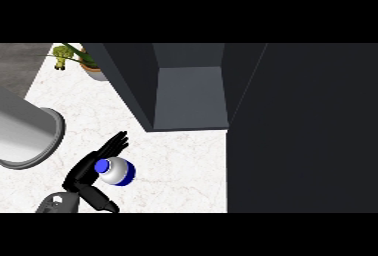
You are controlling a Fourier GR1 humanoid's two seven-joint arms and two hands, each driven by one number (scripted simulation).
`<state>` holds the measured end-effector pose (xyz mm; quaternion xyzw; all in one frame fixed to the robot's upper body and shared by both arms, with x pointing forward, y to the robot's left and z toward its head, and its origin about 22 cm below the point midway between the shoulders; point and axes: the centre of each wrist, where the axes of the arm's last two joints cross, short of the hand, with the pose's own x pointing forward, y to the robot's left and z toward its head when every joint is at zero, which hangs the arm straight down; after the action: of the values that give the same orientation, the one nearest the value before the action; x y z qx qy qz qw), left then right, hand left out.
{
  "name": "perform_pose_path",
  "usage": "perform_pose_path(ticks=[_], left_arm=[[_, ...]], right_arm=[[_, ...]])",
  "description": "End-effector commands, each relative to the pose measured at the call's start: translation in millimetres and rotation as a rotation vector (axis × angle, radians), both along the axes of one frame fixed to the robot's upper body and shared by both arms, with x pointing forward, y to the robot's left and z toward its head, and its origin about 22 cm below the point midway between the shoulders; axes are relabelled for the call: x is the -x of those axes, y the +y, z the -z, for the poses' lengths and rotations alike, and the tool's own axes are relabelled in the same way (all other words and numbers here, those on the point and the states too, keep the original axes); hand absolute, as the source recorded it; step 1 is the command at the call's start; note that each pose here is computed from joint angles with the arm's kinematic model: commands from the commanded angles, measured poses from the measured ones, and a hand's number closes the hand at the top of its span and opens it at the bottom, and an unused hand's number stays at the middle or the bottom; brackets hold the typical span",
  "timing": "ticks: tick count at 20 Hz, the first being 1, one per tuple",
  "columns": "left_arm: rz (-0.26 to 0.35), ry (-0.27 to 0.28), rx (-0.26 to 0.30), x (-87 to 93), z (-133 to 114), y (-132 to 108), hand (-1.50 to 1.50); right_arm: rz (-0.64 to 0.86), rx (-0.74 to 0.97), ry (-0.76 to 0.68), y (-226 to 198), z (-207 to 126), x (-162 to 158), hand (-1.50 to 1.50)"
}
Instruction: Pick up the bottled water, place it into the cabinet and close the cabinet
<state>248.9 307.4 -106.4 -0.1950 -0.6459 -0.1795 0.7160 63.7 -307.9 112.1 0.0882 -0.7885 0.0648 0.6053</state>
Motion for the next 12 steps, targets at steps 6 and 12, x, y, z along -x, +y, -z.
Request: perform_pose_path(ticks=[6, 12], left_arm=[[0.092, 0.029, 0.141, -3.6, 23, -14, -1.5], [0.076, 0.083, 0.282, -1.7, 32, -15, 1.5]], right_arm=[[-0.052, -0.08, -0.08, 16, -38, 23, -1.5], [-0.043, -0.07, -0.087, 21, -35, 22, -1.5]])
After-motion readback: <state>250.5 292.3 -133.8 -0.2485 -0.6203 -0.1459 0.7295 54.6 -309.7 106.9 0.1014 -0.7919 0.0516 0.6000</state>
